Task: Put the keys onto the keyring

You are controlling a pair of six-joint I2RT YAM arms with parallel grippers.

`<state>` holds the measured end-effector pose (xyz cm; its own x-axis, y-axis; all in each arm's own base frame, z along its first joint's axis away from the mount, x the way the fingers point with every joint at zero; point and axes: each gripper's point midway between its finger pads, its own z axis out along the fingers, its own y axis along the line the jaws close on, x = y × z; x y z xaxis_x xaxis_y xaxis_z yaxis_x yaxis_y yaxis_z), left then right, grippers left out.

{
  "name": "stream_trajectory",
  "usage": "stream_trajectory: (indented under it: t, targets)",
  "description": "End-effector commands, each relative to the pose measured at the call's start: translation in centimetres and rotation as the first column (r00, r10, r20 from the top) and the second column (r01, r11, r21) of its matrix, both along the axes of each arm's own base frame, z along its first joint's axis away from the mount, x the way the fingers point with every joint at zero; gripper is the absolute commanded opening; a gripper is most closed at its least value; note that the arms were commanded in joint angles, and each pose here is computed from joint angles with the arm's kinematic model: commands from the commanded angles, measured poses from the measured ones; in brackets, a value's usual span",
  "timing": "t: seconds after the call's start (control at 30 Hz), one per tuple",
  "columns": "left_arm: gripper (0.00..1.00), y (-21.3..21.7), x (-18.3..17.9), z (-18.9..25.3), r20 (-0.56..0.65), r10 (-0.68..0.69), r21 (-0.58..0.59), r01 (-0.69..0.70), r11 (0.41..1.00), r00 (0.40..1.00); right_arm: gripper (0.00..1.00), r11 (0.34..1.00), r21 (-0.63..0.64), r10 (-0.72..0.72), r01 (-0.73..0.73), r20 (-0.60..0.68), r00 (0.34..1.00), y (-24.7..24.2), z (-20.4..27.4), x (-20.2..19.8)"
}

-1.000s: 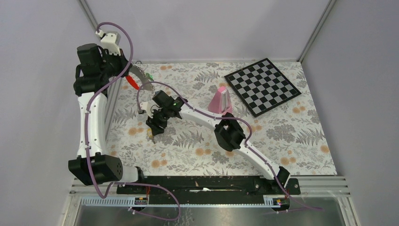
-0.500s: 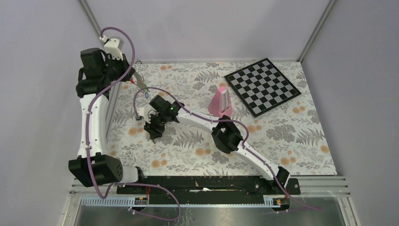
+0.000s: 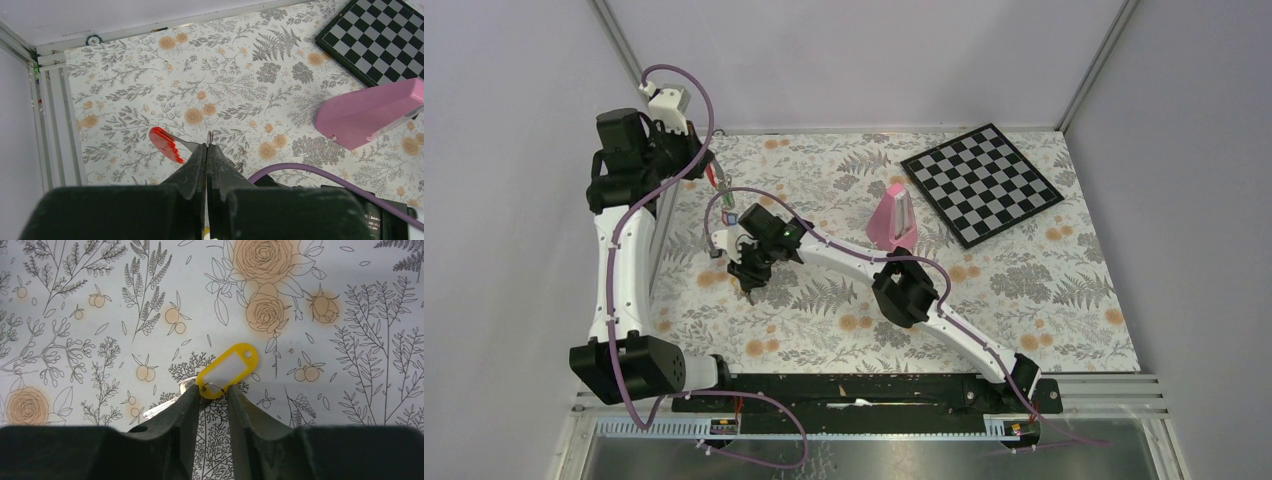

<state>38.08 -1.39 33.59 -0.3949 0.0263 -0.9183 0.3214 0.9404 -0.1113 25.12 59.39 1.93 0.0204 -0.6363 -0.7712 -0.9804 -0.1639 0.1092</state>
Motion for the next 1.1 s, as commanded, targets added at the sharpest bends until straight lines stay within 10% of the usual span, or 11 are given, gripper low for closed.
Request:
stream_trajectory:
  t: [0.0,1.07]
  targets:
    - [0.00,-0.2,-0.1,2.8,0.110,-0.028,0.027,0.025,0.999,0.994,0.31,0.998,-0.063,-0.016,0.017,0.005,1.000,-0.2,-2.3,-0.9]
    - [0.00,-2.5,-0.2,1.1,0.064,-0.186,0.041,0.183,0.982,0.981,0.00,0.987,-0.154,-0.024,0.040,0.104,0.994,-12.5,5.5,-5.2]
